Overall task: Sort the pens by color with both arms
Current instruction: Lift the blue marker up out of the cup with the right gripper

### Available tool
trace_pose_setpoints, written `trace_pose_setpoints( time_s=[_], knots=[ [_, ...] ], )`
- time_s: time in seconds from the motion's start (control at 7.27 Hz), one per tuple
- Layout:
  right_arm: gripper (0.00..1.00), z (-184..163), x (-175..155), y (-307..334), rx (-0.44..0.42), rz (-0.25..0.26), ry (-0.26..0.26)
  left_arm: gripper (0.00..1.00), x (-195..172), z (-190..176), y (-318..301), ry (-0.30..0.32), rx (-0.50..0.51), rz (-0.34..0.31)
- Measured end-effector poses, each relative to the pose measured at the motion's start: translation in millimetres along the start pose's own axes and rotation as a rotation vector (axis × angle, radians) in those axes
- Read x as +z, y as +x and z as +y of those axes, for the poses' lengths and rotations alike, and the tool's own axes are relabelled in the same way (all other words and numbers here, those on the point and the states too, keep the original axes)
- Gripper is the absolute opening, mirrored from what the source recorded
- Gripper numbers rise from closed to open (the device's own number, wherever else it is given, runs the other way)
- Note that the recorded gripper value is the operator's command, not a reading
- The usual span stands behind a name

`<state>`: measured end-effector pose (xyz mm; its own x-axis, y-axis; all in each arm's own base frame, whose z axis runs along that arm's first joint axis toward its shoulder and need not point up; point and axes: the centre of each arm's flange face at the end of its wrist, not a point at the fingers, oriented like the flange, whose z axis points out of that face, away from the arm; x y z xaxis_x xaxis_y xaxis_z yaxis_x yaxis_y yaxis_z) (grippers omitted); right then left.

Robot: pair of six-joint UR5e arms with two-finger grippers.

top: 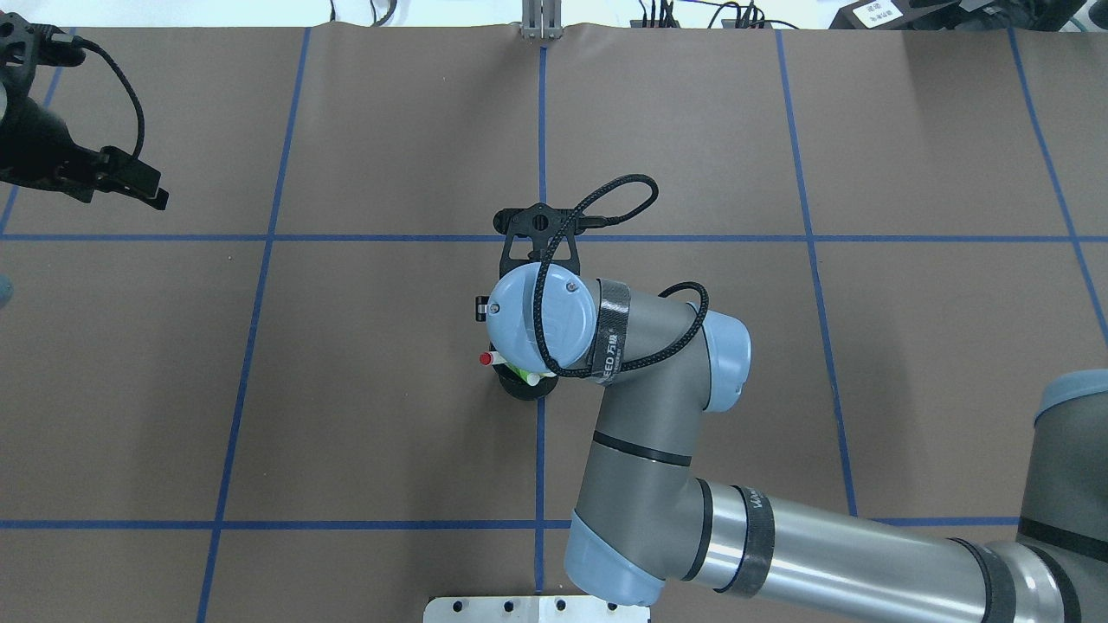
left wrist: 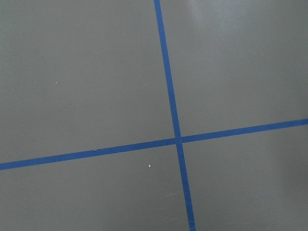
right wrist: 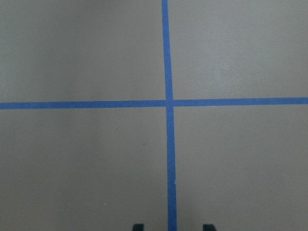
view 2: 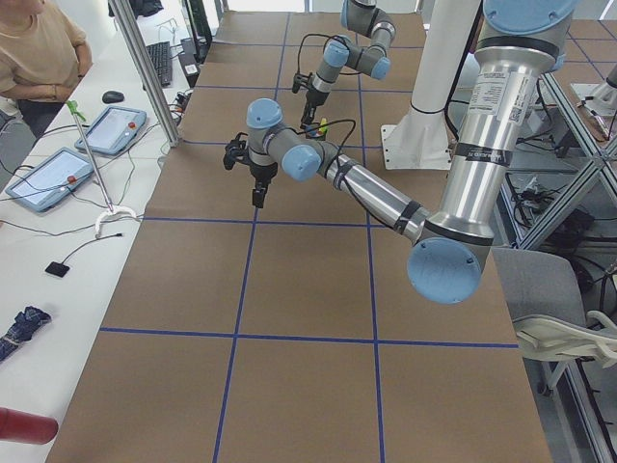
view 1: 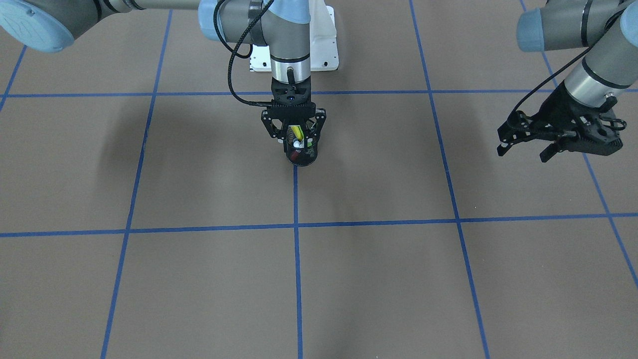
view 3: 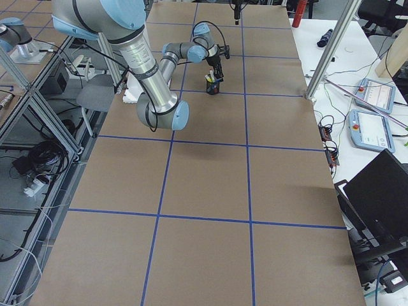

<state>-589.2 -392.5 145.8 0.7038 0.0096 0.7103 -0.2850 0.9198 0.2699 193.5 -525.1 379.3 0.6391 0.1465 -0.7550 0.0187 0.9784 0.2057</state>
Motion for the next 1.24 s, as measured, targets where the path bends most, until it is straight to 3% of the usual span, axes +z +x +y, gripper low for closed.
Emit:
trace_pose_setpoints(
  time_s=[0.14, 0.69, 1.24],
  knots=[
    [0.00, 0, 0, 0, -0.002, 0.001, 0.000, 1.00, 0, 0, 0, 0.000, 0.000, 0.000],
    [0.00, -2, -7, -1, 0.000, -0.014, 0.007, 1.00, 1, 0, 0, -0.001, 0.000, 0.000],
    [0.00, -28, -40, 17, 0.017, -0.059, 0.034, 1.00, 0, 0, 1, 0.000, 0.001, 0.001]
  ],
)
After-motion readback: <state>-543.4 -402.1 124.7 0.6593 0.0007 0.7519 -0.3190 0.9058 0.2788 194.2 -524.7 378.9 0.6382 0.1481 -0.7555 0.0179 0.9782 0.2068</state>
